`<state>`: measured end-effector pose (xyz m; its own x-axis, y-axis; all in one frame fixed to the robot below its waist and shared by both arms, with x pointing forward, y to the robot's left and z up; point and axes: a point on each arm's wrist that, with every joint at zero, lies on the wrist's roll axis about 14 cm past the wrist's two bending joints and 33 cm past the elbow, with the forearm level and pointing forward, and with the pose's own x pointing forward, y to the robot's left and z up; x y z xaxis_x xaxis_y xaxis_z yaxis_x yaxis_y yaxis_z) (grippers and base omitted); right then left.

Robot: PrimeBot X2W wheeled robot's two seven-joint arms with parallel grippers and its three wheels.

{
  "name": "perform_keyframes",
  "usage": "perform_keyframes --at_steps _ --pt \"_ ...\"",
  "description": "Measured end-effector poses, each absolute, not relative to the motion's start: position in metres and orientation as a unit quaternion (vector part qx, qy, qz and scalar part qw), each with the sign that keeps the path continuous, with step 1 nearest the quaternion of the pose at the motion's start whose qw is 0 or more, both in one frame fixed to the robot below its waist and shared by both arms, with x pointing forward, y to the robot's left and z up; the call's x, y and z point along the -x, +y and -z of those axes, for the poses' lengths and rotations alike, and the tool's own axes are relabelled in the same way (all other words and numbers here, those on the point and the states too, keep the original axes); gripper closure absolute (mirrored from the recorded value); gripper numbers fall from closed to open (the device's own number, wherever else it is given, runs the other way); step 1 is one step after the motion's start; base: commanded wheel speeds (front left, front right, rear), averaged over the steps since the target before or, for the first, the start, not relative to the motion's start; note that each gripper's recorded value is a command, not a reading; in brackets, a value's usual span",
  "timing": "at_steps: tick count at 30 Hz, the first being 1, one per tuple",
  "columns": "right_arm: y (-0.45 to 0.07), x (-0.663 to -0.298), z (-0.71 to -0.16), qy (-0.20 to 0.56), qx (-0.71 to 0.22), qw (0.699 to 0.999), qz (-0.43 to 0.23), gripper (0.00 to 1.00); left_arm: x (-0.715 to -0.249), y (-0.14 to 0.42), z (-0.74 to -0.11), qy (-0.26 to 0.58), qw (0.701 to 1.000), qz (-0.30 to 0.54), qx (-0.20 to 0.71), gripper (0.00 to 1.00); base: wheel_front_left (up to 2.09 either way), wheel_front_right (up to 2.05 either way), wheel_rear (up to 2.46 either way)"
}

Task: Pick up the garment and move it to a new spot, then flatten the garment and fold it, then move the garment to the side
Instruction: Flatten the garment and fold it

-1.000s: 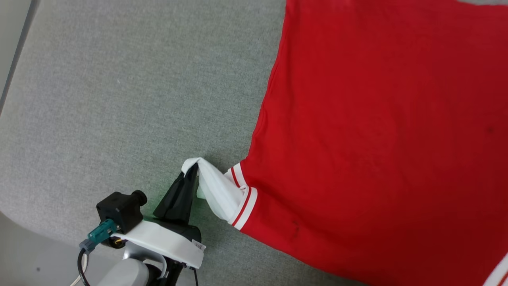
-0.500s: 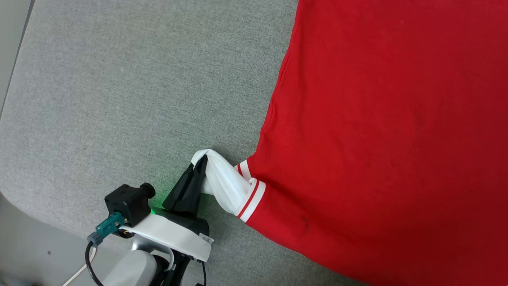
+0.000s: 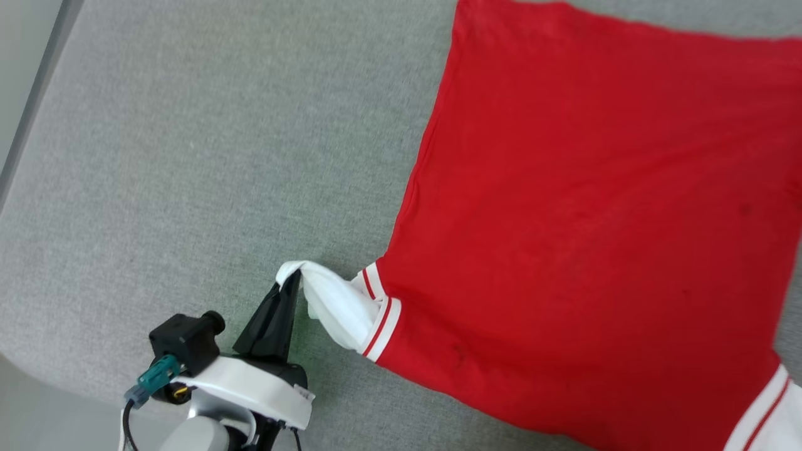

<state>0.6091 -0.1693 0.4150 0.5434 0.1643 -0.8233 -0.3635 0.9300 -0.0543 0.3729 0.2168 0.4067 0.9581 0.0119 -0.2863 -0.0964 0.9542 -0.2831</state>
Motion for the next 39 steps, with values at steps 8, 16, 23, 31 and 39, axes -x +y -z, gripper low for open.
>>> perform_keyframes --at_steps 8,16,23,31,39 --pt "-0.204 -0.554 -0.450 0.415 0.095 0.892 -0.152 1.00 -0.359 0.217 -0.427 0.124 0.981 -0.023 0.146 1.00 0.00 0.00 0.00" --pt "-0.257 -0.461 -0.445 0.435 0.080 0.888 -0.124 1.00 -0.348 0.212 -0.440 0.112 0.982 -0.013 0.150 1.00 0.00 0.00 0.00" --pt "-0.293 -0.360 -0.415 0.500 0.038 0.860 -0.090 1.00 -0.342 0.204 -0.448 0.105 0.983 0.002 0.152 1.00 0.00 0.00 0.00" --pt "-0.297 -0.253 -0.360 0.611 -0.014 0.789 -0.067 1.00 -0.343 0.200 -0.450 0.103 0.983 0.013 0.150 1.00 0.00 0.00 0.00" --pt "-0.281 -0.245 -0.355 0.594 -0.037 0.801 -0.070 0.00 -0.343 0.201 -0.451 0.103 0.984 0.014 0.145 1.00 0.00 0.00 0.00"
